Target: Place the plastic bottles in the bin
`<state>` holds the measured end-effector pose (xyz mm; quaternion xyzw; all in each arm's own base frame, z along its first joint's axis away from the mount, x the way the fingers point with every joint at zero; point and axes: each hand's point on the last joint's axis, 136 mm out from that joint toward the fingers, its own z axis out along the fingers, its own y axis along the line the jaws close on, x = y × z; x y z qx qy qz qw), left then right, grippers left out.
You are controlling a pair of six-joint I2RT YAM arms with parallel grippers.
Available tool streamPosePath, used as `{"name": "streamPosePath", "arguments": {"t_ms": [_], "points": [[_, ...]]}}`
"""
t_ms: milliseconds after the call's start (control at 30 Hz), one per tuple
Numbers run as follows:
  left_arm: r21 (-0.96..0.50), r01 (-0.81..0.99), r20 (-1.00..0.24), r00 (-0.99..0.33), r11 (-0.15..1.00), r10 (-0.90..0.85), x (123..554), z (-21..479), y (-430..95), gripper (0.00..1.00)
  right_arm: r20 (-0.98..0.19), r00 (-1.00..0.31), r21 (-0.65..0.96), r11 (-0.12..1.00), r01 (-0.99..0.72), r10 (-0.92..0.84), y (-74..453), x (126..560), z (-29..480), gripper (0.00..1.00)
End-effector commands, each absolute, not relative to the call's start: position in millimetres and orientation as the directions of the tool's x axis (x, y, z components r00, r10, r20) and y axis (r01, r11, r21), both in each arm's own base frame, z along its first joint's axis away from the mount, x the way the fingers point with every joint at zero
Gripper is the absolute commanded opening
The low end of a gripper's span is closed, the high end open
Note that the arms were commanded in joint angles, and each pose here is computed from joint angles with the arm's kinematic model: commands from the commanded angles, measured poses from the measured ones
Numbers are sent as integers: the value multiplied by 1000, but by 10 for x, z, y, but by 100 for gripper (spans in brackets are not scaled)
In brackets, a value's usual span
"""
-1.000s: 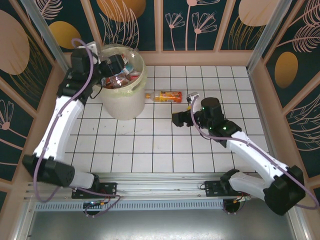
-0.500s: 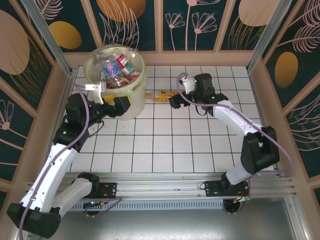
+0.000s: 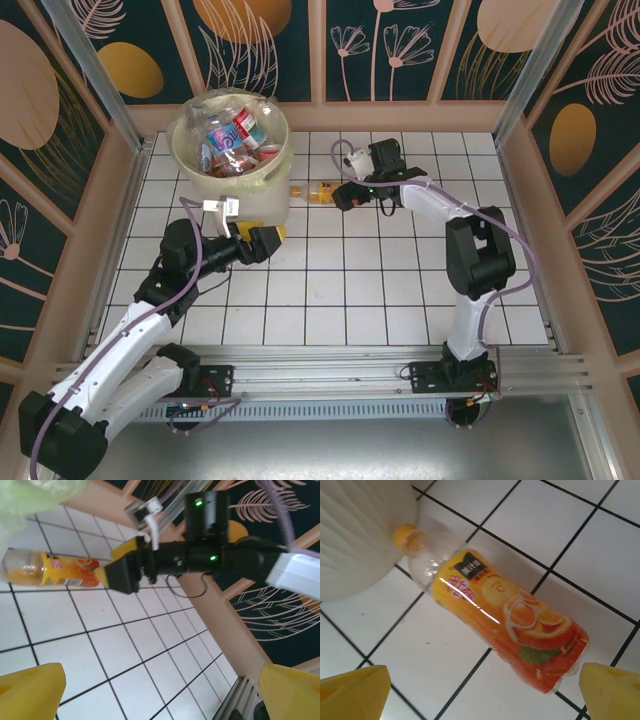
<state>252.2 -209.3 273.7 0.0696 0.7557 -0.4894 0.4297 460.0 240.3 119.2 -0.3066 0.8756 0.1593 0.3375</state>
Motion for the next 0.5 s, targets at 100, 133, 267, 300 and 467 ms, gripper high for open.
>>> {"name": "streamPosePath", "arguments": {"t_ms": [100,133,267,300,467], "points": [[-693,569,-716,-614,442,-332,2491,2733,-2209,99,-703,-532,-38,772,-634,-472,2390,4960,1234,96],[-694,571,-715,-615,438,-331,2486,2712,-2223,99,-702,-530,-46,772,-634,-476,2395,4998,1220,97],[-707,570,-704,-627,418,-335,2488,2637,-2301,99,-686,-530,-42,755,-655,-498,2479,5079,1149,95],[-708,573,-703,-627,413,-336,2484,2627,-2326,99,-680,-532,-43,752,-658,-505,2499,5089,1124,95],[-712,578,-699,-641,399,-317,2473,2568,-2455,98,-661,-531,-49,737,-674,-530,2630,5144,990,95]]}}
